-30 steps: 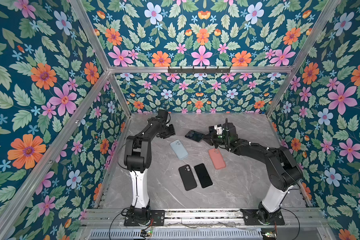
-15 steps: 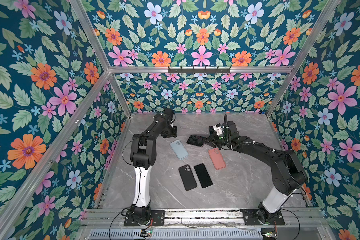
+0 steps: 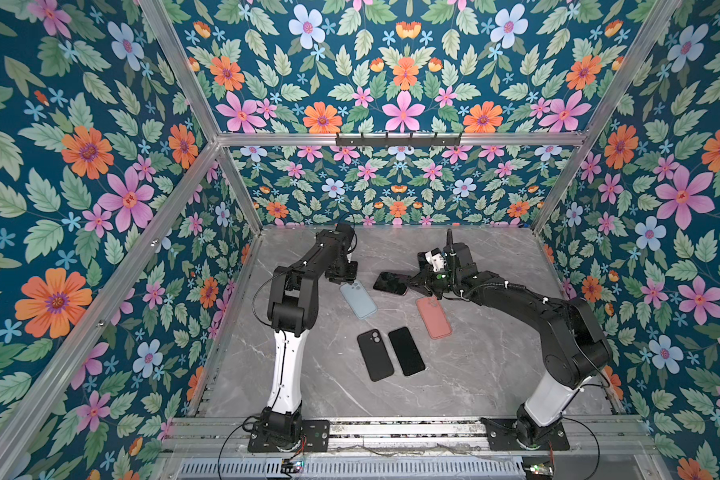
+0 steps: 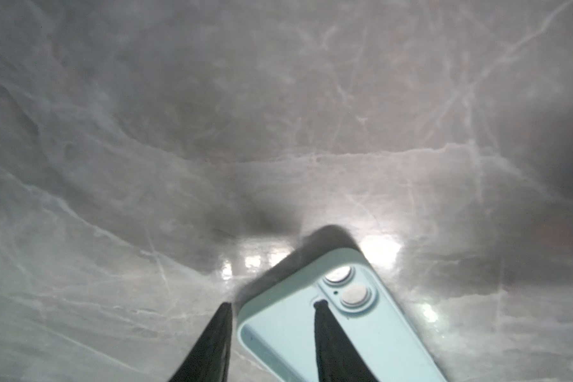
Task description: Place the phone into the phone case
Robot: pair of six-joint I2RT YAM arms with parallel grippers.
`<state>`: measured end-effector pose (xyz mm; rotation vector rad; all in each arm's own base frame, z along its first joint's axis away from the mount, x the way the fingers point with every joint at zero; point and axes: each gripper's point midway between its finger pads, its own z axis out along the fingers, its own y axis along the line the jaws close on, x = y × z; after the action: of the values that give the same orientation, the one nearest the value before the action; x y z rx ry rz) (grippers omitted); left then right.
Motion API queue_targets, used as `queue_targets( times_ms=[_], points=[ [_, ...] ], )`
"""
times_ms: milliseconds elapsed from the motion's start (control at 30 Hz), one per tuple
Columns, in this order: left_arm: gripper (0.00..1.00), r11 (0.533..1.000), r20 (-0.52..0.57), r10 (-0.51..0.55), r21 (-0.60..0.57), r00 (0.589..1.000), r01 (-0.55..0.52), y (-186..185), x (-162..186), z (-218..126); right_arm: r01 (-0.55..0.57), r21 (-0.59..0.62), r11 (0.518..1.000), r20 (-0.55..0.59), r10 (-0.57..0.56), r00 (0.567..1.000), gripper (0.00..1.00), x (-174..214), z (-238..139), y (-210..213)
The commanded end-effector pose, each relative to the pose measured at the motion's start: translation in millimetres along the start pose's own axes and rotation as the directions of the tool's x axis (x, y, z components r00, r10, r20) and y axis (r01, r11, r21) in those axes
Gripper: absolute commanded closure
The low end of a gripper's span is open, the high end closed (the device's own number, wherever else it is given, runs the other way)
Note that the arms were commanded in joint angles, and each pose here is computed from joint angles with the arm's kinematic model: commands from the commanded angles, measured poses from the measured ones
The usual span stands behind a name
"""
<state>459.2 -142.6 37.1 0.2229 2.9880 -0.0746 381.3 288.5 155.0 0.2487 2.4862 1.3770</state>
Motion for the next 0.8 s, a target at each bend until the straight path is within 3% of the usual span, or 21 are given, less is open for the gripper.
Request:
queue_targets(
  times_ms=[0,100,267,767],
  points=[
    [0.60,1.000,-0.028,0.011,-0.013,1.000,-0.011,1.9,7.1,1.6,0.022,-0.031,0.999,0.002,-0.022,1.000,1.00,-1.5,-1.4,9.8],
    [0.69,1.000,-0.044,0.005,-0.018,0.999,-0.006,3.3,11.0,5.5,0.025,-0.032,0.999,0.004,-0.025,1.000,1.00,-1.4,-1.9,11.2],
    [0.75,0.999,-0.041,-0.007,-0.046,0.999,0.005,7.9,14.8,2.7,0.037,-0.023,0.999,0.003,-0.037,0.999,1.00,0.7,-2.4,13.7],
    [0.80,0.992,-0.041,-0.124,-0.003,0.991,0.124,5.3,44.1,2.3,0.074,-0.077,0.994,-0.132,-0.084,0.988,1.00,18.4,2.6,25.1]
  ],
)
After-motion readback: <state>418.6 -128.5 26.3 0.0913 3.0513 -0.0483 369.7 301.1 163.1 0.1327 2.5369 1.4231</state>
